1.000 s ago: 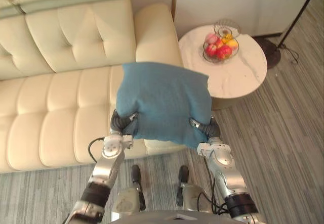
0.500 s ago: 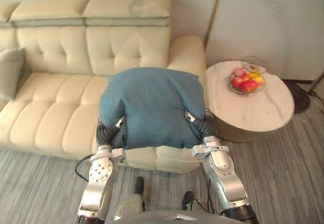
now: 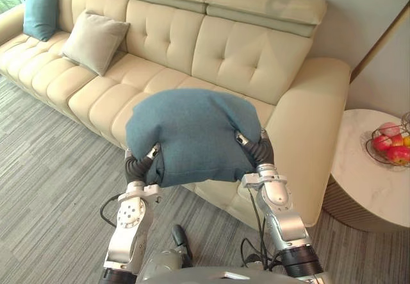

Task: Pick up cushions and gather them together orderly.

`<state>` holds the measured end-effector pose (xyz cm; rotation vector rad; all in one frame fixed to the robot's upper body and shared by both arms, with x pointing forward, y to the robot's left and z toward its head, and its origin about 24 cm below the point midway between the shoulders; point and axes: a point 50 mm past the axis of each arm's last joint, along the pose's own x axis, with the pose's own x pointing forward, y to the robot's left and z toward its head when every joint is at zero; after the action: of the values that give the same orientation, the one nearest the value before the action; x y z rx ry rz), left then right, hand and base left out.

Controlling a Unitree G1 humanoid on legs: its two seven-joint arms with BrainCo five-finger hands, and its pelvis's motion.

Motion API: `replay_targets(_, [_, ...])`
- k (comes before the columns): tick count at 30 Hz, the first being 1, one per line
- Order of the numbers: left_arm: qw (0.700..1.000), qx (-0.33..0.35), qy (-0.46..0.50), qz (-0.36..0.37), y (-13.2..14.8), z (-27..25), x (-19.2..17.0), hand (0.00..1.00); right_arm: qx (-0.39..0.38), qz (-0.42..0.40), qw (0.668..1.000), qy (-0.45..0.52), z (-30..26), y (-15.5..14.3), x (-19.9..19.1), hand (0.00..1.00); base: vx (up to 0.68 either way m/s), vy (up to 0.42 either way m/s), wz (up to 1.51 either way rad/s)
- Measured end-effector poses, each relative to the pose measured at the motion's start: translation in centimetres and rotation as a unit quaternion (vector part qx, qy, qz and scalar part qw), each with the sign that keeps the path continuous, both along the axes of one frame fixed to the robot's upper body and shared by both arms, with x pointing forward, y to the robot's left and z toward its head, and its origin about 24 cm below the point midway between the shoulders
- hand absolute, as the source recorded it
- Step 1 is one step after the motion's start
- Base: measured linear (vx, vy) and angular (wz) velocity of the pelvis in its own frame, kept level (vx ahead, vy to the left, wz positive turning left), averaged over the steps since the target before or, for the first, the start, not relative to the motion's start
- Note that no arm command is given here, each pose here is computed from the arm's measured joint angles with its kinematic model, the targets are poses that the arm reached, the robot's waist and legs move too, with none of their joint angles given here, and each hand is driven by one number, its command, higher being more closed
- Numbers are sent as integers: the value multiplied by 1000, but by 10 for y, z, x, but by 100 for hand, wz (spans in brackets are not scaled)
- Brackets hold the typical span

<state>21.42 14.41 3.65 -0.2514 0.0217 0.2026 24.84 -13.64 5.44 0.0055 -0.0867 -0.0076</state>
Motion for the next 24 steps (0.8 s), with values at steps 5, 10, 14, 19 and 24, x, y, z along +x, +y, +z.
replay_targets(5, [1000,16,3,-12,5,-1,1,100,16,2,1000,12,-5,3,0,100,-2,32,41])
replay_targets(10, [1000,19,9,-16,4,-3,1,100,18,5,999,29,-11,3,-1,100,16,-13,13])
replay_targets(14, [999,10,10,-34,-6,-3,0,100,17,0,1000,17,-5,-7,-10,100,126,-82,57])
replay_targets(19, [999,-5,-5,-34,-10,4,-1,100,39,-1,999,0,5,-10,-20,100,207,-93,38])
replay_targets(24, [999,-32,-5,-28,-14,3,-4,100,45,-1,998,-43,25,-11,-27,100,180,-45,-12])
